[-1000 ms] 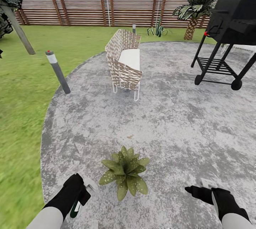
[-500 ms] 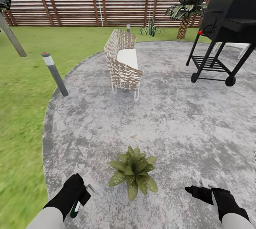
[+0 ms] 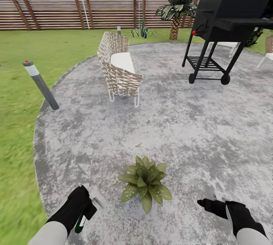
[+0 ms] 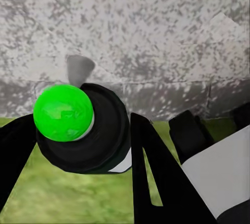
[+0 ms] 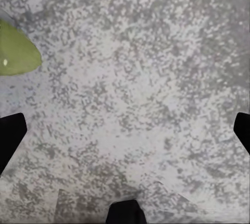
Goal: Pick up the pesticide atomizer in the garden and spray insectifuge to fully cover both potted plants in the garden.
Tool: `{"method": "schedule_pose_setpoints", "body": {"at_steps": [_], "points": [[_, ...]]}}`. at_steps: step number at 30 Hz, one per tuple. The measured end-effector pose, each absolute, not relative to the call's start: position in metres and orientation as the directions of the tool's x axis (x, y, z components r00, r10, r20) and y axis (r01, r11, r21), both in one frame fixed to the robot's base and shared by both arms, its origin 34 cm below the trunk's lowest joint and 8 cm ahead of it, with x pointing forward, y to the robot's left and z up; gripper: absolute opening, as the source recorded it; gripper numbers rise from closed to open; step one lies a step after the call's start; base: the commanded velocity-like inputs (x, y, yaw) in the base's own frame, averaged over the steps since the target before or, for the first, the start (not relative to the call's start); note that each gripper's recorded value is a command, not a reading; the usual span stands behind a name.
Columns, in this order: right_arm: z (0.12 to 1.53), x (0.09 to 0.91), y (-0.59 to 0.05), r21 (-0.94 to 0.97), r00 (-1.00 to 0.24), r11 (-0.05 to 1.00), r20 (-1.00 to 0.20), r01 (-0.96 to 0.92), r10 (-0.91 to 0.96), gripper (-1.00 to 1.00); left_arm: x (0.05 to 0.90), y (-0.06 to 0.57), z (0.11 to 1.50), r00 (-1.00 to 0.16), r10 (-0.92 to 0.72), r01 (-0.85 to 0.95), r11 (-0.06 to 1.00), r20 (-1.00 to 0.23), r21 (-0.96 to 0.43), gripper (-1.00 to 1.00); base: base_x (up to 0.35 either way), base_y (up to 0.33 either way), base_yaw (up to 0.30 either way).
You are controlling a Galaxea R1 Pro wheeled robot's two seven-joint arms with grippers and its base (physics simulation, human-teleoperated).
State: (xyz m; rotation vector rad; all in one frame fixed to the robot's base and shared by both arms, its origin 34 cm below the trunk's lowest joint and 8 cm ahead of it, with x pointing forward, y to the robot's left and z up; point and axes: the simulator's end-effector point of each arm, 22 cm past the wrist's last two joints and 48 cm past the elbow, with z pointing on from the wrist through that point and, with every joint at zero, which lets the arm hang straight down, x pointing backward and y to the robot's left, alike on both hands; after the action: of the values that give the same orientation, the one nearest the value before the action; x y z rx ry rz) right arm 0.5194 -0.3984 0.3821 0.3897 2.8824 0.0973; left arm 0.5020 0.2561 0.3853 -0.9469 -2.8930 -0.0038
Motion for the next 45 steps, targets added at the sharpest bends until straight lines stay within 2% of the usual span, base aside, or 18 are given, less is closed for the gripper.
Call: {"method": "schedule_pose_setpoints", "body": {"at_steps": [23,37,45], "points": [[0.3822,0.5195,-0.3984,0.096,-0.938,0.962,-0.218,0.255,0.270,1.00,0.5023,0.2550,0.3852,-0.801,0.592,0.592,0.805,0.092,-0.029,-1.00,0.002,0.038,-0.280],[0.3820,0.5191,-0.3979,0.097,-0.938,0.962,-0.218,0.254,0.270,1.00,0.5023,0.2546,0.3854,-0.801,0.592,0.592,0.805,0.090,-0.029,-1.00,0.129,0.189,-0.027],[0.3818,0.5191,-0.3980,0.097,-0.938,0.962,-0.217,0.254,0.270,1.00,0.5026,0.2545,0.3853,-0.801,0.593,0.593,0.805,0.090,-0.029,-1.00,0.085,0.235,-0.206]]}}
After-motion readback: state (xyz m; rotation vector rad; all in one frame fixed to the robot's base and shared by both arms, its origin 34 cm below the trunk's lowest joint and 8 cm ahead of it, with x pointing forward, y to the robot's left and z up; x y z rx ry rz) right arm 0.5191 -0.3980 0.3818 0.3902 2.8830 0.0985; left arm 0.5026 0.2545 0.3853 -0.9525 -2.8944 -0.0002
